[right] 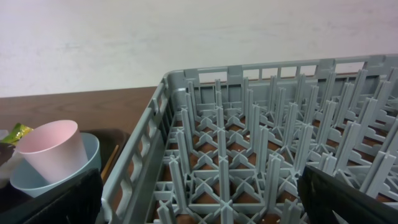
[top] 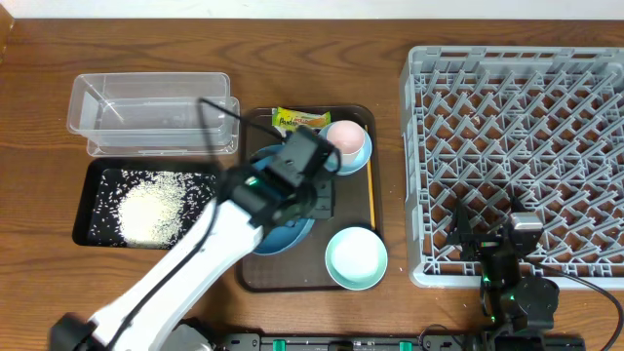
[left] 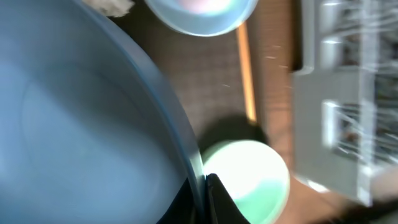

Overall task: Sort waste into correct bins and load items into the dishwasher rack
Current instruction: 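Carry the blue plate back and set it on the brown tray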

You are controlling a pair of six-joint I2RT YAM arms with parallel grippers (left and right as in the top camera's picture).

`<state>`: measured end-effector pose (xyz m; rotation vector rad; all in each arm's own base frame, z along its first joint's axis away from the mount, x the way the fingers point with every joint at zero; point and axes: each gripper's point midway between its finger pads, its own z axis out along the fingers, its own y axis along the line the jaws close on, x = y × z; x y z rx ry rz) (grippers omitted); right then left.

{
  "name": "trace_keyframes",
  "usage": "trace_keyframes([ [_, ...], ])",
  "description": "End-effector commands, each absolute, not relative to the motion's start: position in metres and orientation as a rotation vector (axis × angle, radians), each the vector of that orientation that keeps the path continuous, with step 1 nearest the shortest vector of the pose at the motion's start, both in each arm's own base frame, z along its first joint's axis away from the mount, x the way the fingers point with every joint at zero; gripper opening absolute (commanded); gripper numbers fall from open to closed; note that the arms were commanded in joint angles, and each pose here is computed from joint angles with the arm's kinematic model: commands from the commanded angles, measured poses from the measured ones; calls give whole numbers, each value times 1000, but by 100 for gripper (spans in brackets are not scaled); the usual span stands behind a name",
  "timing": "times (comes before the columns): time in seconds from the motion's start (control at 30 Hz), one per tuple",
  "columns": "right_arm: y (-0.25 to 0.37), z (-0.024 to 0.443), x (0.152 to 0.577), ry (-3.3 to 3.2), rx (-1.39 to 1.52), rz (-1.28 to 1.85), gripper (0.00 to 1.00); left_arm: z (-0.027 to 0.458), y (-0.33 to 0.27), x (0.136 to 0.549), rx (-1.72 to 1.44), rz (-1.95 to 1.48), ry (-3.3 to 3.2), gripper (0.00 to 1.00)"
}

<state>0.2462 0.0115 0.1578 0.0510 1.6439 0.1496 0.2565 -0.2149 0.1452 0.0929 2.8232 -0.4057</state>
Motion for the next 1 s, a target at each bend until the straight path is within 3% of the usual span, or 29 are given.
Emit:
trace_keyframes([
  [0.0, 9, 157, 246, 1646, 54, 133, 99, 132, -210, 272, 16, -286, 2817, 6],
  [0.3, 9, 157, 246, 1646, 54, 133, 99, 96, -224, 277, 28, -285, 2899, 6],
  [0.43, 9, 157, 246, 1646, 54, 133, 99, 93, -224, 277, 28, -278, 2907, 12],
  [0.47, 9, 157, 246, 1646, 54, 133, 99, 93, -224, 277, 28, -278, 2907, 16],
  [0.63, 9, 157, 246, 1646, 54, 133, 99, 95, -224, 277, 29, -284, 2907, 55],
  [0.73, 9, 157, 246, 1646, 54, 133, 99, 109, -225, 279, 47, -302, 2882, 59],
  [0.87, 9, 157, 246, 1646, 54, 133, 99, 143, -229, 288, 79, -370, 2783, 73],
  [0.97, 9, 157, 246, 1646, 54, 133, 99, 170, -222, 301, 41, -395, 2678, 74],
])
